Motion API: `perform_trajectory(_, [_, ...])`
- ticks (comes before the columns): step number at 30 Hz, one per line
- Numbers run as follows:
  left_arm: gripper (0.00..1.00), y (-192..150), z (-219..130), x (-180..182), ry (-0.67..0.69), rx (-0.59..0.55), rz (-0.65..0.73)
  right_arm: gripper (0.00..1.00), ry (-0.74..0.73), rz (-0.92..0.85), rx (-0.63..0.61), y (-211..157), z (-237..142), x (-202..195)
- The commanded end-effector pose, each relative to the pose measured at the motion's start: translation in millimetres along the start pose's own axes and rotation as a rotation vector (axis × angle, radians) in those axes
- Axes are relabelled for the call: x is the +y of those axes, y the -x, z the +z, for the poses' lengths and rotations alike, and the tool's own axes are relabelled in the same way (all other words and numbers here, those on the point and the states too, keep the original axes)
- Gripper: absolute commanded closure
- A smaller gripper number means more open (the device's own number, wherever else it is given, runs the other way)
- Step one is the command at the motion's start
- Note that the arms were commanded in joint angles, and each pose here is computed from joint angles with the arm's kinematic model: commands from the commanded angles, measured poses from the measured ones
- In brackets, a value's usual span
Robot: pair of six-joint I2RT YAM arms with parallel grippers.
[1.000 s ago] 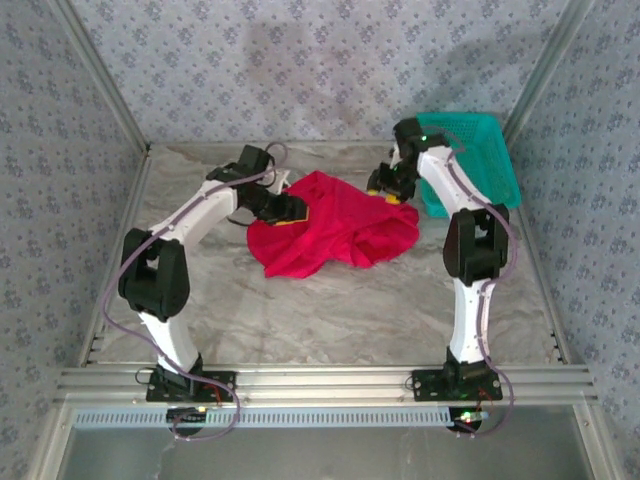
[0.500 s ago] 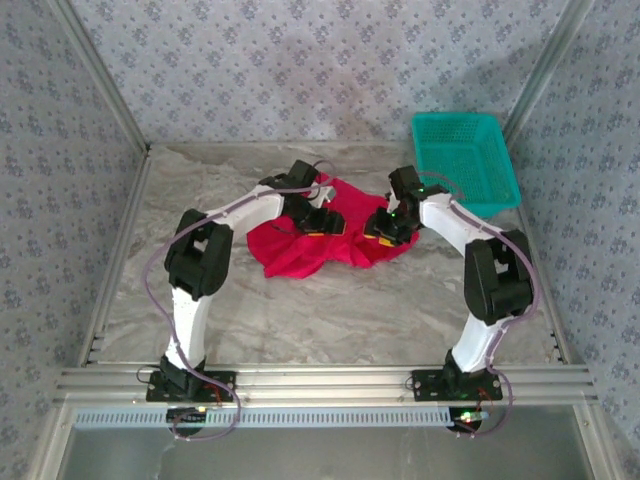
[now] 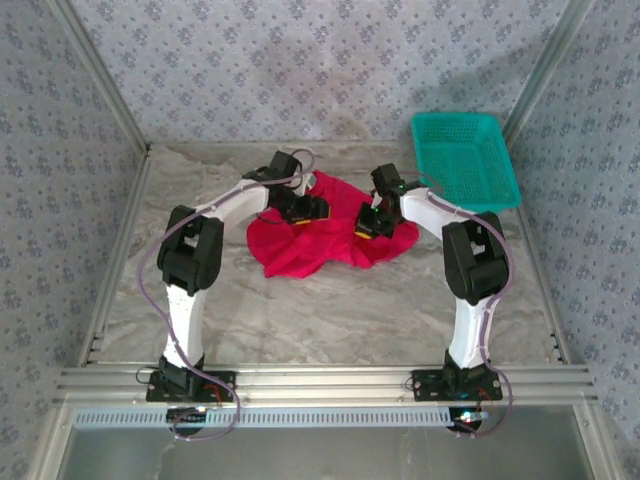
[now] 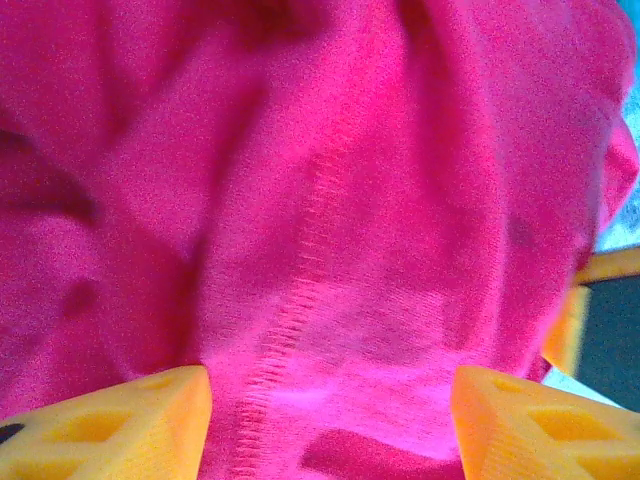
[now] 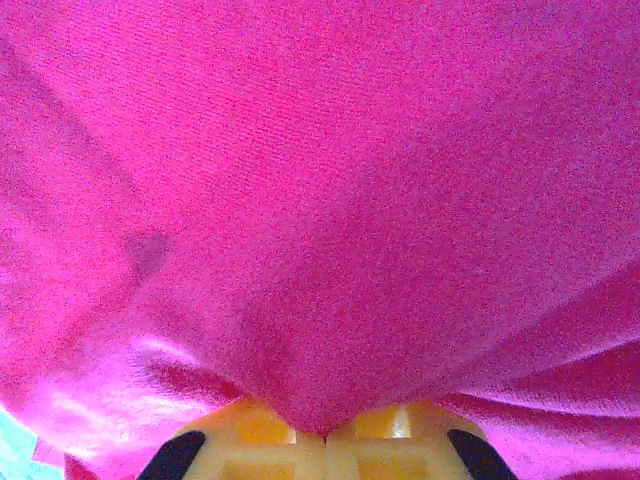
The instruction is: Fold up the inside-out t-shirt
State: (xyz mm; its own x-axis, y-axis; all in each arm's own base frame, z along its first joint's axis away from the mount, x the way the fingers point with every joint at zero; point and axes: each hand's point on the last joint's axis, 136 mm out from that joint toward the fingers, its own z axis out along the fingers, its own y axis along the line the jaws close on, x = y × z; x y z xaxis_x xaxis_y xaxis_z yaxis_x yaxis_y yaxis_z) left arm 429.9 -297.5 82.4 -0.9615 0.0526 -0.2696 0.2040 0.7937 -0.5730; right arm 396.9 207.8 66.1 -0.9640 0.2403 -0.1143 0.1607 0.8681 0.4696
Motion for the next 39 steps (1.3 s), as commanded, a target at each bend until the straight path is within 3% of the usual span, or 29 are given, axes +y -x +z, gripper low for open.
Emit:
perform_trajectory(1, [0.47,22,14,20,0.018,-0.016,-0.062,1.0,0.009,-0.073,-0.036,0,-44,20])
perform_trajectory(5, [0.6,29,20,17,-0.014,-0.006,-0.076,1.0,0.048,-0.112,-0.024,-13,-75,31])
perform_trajectory(9, [0.96,31,16,23,-0.005,-0.008,-0.079,1.0,0.08,-0.14,-0.039,-16,-108,36])
perform_trajectory(10, [1.0,31,13,29,0.001,-0.009,-0.09,1.0,0.08,-0.148,-0.047,-17,-118,34])
perform_trajectory(14, [1.0,33,-13,51,-0.005,-0.042,-0.14,1.0,0.053,-0.138,-0.087,-13,-150,10])
perform_trajectory(19, [0.99,35,-55,62,-0.02,-0.135,-0.181,1.0,0.1,-0.069,-0.11,-5,-161,-11])
perform_trajectory(22, [0.69,33,-65,35,-0.072,-0.166,-0.133,1.0,0.11,-0.077,-0.115,0,-155,-9])
perform_trajectory(24, [0.6,29,-66,11,-0.093,-0.167,-0.085,1.0,0.109,-0.082,-0.088,-3,-147,-11])
perform_trajectory(28, [0.53,14,-51,-41,-0.079,-0.159,0.032,1.0,0.087,-0.066,-0.054,-10,-137,-23])
perform_trajectory(31, [0.52,5,-26,-69,-0.081,-0.133,0.013,1.0,0.082,-0.056,-0.051,-12,-135,-29])
perform_trajectory(39, [0.64,-9,47,-98,-0.116,-0.056,-0.109,1.0,0.097,-0.045,-0.071,-11,-141,-32])
